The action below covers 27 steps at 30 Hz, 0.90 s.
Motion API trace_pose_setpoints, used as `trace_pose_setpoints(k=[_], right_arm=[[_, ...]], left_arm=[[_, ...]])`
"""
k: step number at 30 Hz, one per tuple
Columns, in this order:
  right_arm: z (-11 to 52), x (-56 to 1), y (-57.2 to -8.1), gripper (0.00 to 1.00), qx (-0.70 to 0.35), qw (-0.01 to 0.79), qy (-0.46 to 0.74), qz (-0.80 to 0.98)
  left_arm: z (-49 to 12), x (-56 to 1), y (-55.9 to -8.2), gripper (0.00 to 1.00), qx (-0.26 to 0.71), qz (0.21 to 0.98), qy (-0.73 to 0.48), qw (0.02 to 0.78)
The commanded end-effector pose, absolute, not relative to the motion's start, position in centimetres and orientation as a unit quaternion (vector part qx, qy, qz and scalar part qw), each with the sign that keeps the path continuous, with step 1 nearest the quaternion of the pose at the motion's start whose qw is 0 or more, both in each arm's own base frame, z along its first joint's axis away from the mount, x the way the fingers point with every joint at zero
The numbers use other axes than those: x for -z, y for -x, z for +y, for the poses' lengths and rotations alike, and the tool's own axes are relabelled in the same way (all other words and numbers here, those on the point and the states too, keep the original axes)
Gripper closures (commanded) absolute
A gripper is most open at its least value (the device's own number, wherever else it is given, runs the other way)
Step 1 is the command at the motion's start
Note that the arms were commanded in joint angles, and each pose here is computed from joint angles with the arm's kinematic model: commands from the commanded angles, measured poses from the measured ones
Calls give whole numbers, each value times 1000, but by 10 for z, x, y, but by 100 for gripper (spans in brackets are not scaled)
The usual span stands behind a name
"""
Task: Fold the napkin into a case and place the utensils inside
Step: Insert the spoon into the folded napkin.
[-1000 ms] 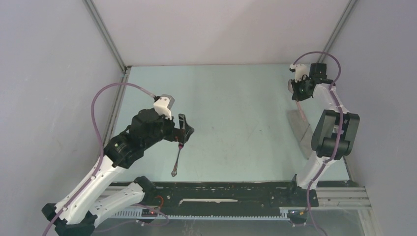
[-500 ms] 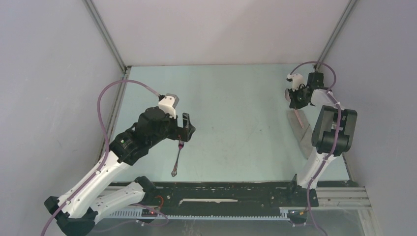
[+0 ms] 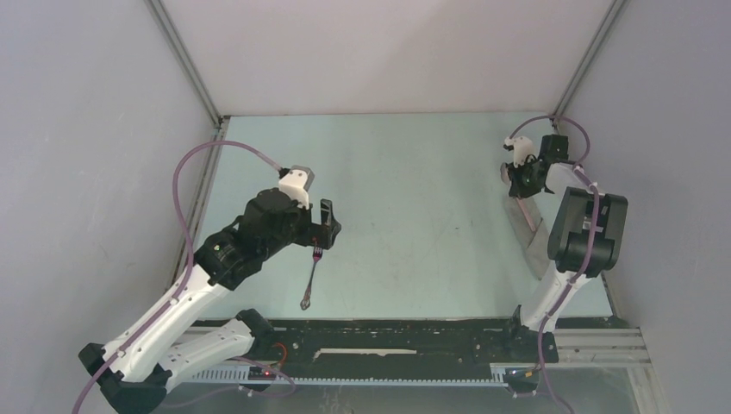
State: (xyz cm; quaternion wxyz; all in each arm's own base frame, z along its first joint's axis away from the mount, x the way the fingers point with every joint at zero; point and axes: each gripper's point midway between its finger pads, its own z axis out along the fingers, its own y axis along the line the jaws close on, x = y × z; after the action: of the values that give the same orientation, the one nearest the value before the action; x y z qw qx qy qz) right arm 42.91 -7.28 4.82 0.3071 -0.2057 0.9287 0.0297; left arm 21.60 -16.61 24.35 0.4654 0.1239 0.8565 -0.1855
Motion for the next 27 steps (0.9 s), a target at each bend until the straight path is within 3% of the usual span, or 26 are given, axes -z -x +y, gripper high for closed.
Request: trace_pose_setpoints(k=[1,27], right_arm=[[-85,-63,-417,100,-11,319,193,928],[-80,-85,-404,100,-52,362,155,918]], left_arm=[[-165,-250,-217,0,183,845,-132,484],[-168,-253,-212,0,197,836,-140,494]])
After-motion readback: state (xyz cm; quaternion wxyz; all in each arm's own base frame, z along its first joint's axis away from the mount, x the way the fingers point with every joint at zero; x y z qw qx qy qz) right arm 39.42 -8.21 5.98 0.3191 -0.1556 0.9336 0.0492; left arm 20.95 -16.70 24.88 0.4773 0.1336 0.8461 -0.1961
